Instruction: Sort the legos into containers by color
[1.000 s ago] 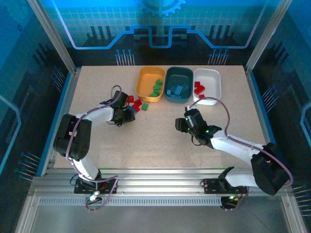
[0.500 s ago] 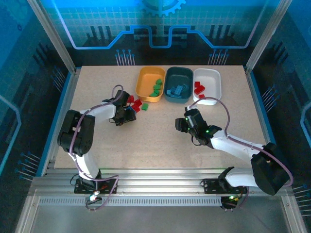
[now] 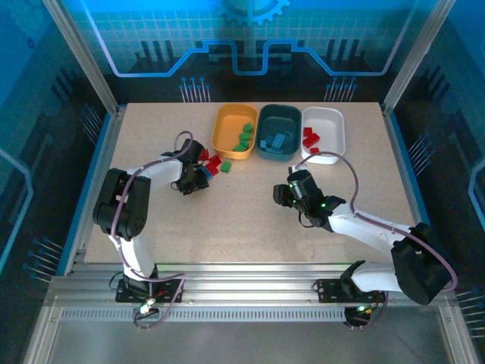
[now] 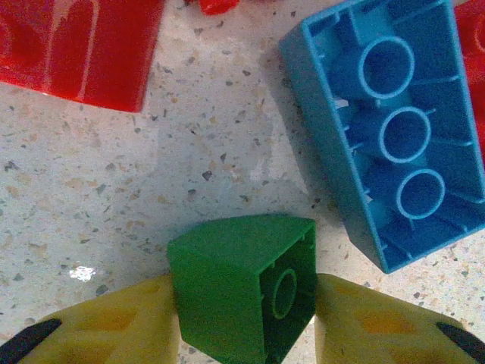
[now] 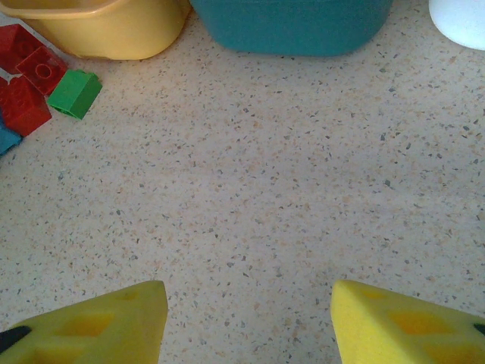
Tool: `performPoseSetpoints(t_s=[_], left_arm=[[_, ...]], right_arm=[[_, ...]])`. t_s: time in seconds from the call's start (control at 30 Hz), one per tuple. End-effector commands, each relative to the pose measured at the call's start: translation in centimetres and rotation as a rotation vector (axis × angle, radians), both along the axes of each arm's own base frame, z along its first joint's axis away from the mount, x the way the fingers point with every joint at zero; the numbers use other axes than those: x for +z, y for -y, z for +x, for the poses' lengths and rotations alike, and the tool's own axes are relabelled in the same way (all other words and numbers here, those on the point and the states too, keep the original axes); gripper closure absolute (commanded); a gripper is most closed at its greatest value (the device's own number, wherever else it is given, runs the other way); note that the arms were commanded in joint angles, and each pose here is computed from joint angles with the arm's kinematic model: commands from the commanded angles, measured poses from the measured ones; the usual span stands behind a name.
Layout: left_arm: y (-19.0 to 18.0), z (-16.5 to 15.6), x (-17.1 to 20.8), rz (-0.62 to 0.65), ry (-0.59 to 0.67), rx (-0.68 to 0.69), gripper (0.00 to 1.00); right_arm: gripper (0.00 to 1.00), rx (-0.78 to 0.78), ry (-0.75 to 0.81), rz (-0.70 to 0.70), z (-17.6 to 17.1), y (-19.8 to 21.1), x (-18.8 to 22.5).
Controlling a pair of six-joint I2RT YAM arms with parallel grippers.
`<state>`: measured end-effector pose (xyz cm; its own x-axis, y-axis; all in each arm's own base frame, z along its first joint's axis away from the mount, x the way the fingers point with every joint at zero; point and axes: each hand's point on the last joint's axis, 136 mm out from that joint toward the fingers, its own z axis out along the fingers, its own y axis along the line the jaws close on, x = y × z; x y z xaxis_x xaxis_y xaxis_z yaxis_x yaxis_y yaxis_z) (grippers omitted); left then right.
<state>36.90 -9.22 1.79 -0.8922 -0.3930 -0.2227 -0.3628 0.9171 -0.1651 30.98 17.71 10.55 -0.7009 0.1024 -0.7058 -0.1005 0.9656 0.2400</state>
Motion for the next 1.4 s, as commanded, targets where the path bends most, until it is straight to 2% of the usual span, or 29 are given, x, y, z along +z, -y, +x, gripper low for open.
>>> performPoseSetpoints(t_s=[0.0, 0.27, 0.4, 0.5, 0.67, 0.77, 0.83, 1.03, 1.2, 1.3, 1.37], left_arm=[[0.1, 0.2, 0.5, 0.003, 0.023, -0.008, 0.56], [-0.2, -1.0, 2.6, -0.001, 0.061, -0.014, 0.57], [0.0, -1.5, 5.0, -0.011, 0.107, -0.023, 0.57], [1.6, -0.9, 7.7, -0.015, 0.159, -0.074, 0.57], [5.1, 3.8, 11.9, -0.113, 0.273, -0.119, 0.58], [8.4, 7.2, 13.0, -0.246, 0.369, -0.178, 0.58], [9.7, 9.5, 13.3, -0.283, 0.406, -0.192, 0.59], [11.9, 16.1, 11.3, -0.288, 0.408, -0.191, 0.6], [13.0, 18.9, 9.0, -0.292, 0.363, -0.183, 0.6], [13.7, 19.6, 9.2, -0.309, 0.371, -0.194, 0.54], [14.2, 19.8, 10.4, -0.321, 0.398, -0.213, 0.36]], right_arm=[[0.39, -0.006, 0.022, 0.01, 0.6, 0.1, 1.1], [0.4, -0.006, 0.021, 0.011, 0.6, 0.1, 1.0], [0.39, -0.007, 0.022, 0.011, 0.6, 0.1, 1.0], [0.39, -0.008, 0.019, 0.01, 0.6, 0.1, 0.9], [0.4, -0.032, 0.036, 0.007, 0.5, 0.6, 1.2], [0.39, -0.042, 0.046, -0.004, 0.5, 1.0, 1.4], [0.39, -0.048, 0.047, -0.01, 0.5, 1.2, 1.4], [0.39, -0.066, 0.049, -0.01, 0.6, 1.8, 1.6], [0.39, -0.086, 0.064, 0.005, 0.5, 2.6, 2.1], [0.39, -0.093, 0.065, 0.011, 0.5, 2.9, 2.2], [0.39, -0.088, 0.066, 0.015, 0.5, 2.8, 2.2]])
